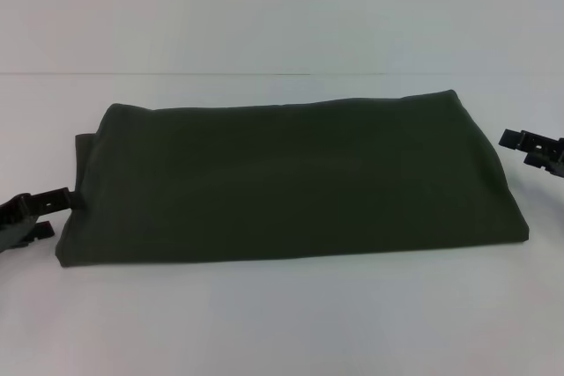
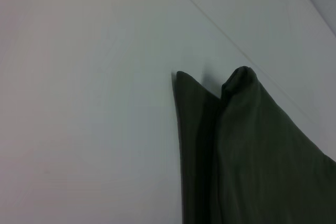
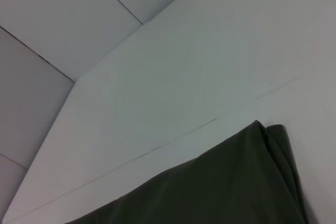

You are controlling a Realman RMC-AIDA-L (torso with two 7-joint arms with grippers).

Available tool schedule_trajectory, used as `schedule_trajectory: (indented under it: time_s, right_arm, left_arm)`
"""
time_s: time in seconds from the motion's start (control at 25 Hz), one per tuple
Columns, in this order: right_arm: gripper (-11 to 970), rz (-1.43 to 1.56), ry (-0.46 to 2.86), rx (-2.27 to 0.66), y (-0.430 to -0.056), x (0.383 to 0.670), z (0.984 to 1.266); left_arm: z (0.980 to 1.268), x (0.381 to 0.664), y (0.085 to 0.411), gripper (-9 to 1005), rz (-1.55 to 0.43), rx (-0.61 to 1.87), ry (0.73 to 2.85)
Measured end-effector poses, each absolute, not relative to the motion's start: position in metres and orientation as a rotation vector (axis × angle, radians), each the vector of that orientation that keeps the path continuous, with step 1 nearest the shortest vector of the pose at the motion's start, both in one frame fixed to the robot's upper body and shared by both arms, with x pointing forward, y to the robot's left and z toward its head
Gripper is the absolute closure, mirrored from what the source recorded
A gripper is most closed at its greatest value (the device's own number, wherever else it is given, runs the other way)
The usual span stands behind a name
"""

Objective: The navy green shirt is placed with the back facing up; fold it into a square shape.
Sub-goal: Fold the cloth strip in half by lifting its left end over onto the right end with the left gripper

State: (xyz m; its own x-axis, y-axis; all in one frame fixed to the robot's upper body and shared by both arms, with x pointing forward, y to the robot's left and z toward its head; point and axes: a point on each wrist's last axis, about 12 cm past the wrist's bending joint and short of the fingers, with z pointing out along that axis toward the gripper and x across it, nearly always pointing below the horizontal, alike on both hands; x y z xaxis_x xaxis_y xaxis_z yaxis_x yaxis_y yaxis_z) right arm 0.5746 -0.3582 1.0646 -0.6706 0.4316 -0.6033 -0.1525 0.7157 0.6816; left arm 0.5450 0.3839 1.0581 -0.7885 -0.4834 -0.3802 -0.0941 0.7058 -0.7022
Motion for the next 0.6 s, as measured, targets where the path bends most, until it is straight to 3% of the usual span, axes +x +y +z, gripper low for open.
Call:
schedule_trajectory:
  time_s: [0.6]
  right_arm:
    - [119, 0.902, 2.12, 0.211, -0.3586, 0.5799, 1.0666]
  left_arm:
    - [1.0617, 0.5452, 0.3809, 112, -0.946, -0.39, 2.449]
